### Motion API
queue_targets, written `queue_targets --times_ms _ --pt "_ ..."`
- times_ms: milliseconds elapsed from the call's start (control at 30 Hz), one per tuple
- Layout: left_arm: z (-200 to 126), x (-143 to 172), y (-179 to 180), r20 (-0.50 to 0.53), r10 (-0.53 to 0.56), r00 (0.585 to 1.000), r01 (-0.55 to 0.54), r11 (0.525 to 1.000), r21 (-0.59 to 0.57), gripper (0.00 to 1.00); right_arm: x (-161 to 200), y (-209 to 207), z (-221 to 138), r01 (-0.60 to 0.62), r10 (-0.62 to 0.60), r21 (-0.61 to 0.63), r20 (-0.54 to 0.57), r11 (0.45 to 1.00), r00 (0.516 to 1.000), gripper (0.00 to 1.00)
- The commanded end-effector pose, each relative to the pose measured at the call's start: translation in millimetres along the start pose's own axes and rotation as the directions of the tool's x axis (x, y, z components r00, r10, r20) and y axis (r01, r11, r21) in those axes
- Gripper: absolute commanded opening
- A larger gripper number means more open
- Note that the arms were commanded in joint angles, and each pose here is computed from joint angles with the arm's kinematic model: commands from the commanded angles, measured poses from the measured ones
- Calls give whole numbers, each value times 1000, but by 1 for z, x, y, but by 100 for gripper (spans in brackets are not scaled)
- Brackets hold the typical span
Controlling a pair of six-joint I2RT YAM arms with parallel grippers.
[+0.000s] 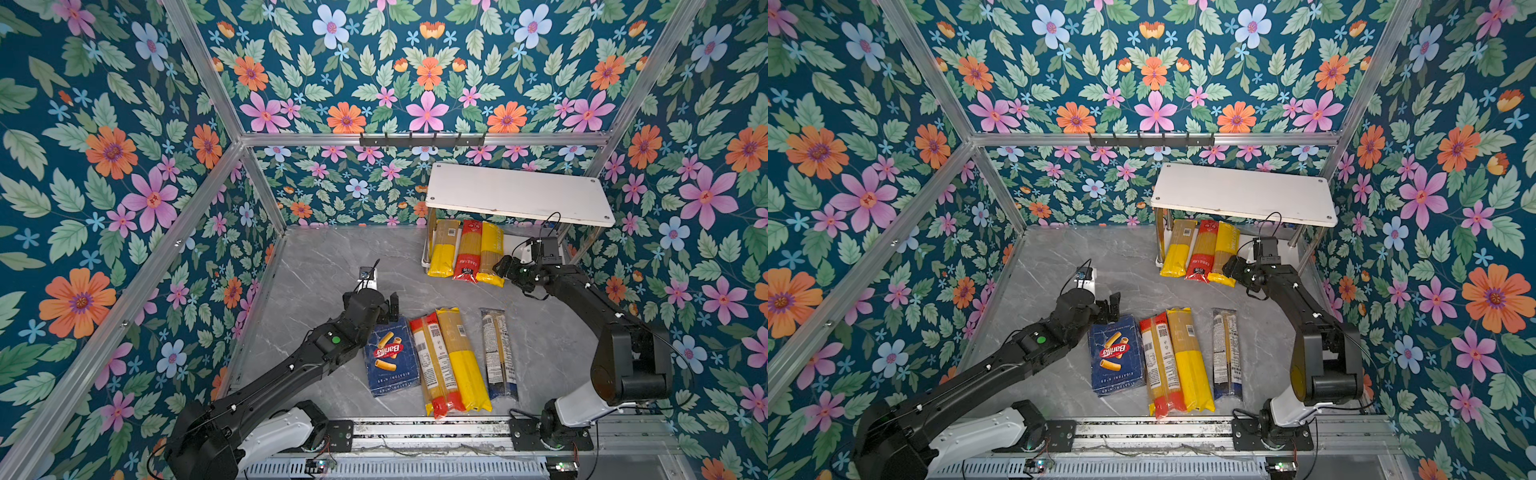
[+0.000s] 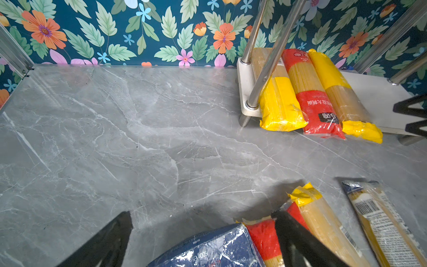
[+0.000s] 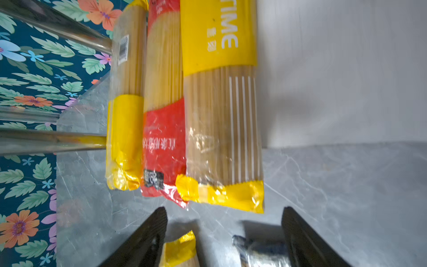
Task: Arrange pasta packages on shelves
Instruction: Place the pasta bag on the shelf, then pick up the pasta bag from the middle-right of the table.
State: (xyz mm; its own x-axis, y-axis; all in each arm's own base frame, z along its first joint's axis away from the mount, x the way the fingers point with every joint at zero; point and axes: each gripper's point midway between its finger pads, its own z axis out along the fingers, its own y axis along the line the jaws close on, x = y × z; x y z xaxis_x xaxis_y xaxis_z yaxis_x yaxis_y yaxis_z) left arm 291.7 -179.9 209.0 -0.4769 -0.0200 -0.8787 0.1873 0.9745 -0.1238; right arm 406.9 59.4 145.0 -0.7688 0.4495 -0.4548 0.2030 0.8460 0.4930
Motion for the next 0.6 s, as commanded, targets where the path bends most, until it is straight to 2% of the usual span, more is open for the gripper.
queue_targets --times_ms 0,167,267,467,567 --pt "-4 5 2 -19 -21 1000 21 1000 4 99 32 -3 -10 -10 11 28 -71 1000 997 80" --pt "-7 12 2 -34 -55 998 56 998 27 100 90 -1 -28 97 -80 107 -149 990 986 80" --pt "-9 16 -13 -59 -65 996 71 992 105 100 125 -5 -37 120 -94 131 -186 984 978 81" --pt "-14 23 -37 -81 -64 995 78 979 189 100 182 -14 -56 175 -122 208 -248 962 961 99" --pt "-17 28 -43 -92 -69 993 87 975 205 100 202 -25 -64 183 -100 276 -287 944 953 99"
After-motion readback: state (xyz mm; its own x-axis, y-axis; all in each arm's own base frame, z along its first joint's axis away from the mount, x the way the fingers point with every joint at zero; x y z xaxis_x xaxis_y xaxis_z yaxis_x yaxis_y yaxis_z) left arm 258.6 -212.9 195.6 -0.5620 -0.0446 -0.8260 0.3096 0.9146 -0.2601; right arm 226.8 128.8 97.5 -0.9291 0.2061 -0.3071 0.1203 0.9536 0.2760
